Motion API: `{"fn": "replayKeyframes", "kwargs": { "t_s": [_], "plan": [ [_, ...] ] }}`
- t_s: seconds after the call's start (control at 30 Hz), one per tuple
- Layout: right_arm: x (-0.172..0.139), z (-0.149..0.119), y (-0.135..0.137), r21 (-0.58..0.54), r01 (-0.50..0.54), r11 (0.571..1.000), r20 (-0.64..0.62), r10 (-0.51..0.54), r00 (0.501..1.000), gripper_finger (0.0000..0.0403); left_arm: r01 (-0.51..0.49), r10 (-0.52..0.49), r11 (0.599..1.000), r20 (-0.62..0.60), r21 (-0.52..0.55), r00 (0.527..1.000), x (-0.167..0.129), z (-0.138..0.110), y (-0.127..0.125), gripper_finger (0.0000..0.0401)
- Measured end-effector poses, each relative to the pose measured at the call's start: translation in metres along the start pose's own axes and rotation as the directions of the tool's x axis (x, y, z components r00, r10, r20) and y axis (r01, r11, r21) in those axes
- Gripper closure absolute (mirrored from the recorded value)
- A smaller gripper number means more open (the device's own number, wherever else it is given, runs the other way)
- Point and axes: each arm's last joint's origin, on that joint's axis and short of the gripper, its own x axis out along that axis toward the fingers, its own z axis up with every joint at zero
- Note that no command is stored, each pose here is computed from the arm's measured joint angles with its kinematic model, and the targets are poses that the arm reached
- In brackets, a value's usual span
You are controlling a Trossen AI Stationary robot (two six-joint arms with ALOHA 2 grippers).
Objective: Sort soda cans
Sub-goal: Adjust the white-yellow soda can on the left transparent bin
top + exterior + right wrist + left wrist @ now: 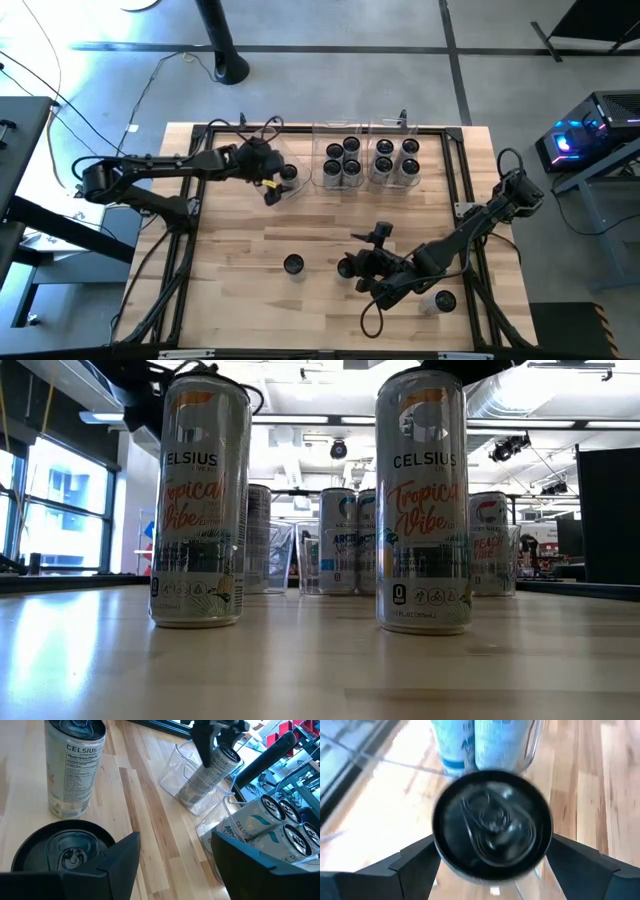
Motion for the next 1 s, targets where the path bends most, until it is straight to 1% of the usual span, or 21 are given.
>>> {"fn": "replayKeyframes", "kwargs": {
  "t_s": [0.17, 0.37, 0.47, 0.6, 0.7, 0.73, 0.83, 1.0],
  "plan": [
    [0.000, 0.000, 0.000, 0.001, 0.000, 1.000, 0.001, 0.000, 1.000, 0.0165, -0.003, 0.003, 1.000, 0.058, 0.000, 0.998, 0.000, 0.006, 0.000, 0.0066],
    [0.000, 0.000, 0.000, 0.001, 0.000, 1.000, 0.001, 0.000, 1.000, 0.0165, -0.004, 0.005, 1.000, 0.077, -0.011, 0.997, 0.000, 0.008, 0.000, 0.0069],
    [0.000, 0.000, 0.000, 0.001, 0.000, 1.000, 0.001, 0.000, 1.000, 0.0165, -0.005, 0.007, 1.000, 0.078, -0.029, 0.997, 0.000, 0.008, 0.000, 0.0084],
    [0.000, 0.000, 0.000, 0.001, 0.000, 1.000, 0.001, 0.000, 1.000, 0.0165, -0.020, 0.023, 0.999, 0.080, -0.039, 0.997, 0.000, 0.008, 0.000, 0.0125],
    [0.000, 0.000, 0.000, 0.001, 0.000, 1.000, 0.001, 0.000, 1.000, 0.0165, -0.067, 0.073, 0.995, 0.087, -0.069, 0.994, 0.000, 0.009, 0.002, 0.0154],
    [0.000, 0.000, 0.000, 0.002, 0.000, 1.000, 0.001, 0.000, 1.000, 0.0165, -0.087, 0.095, 0.992, 0.089, -0.088, 0.992, 0.000, 0.009, 0.002, 0.0156],
    [0.000, 0.000, 0.000, 0.002, 0.000, 1.000, 0.001, 0.000, 1.000, 0.0165, -0.145, 0.161, 0.978, 0.102, -0.150, 0.982, 0.000, 0.011, 0.005, 0.0156],
    [0.000, 0.000, 0.000, 0.002, 0.000, 1.000, 0.001, 0.000, 1.000, 0.0165, -0.201, 0.240, 0.942, 0.120, -0.269, 0.963, -0.001, 0.014, 0.003, 0.0155]
  ]
}}
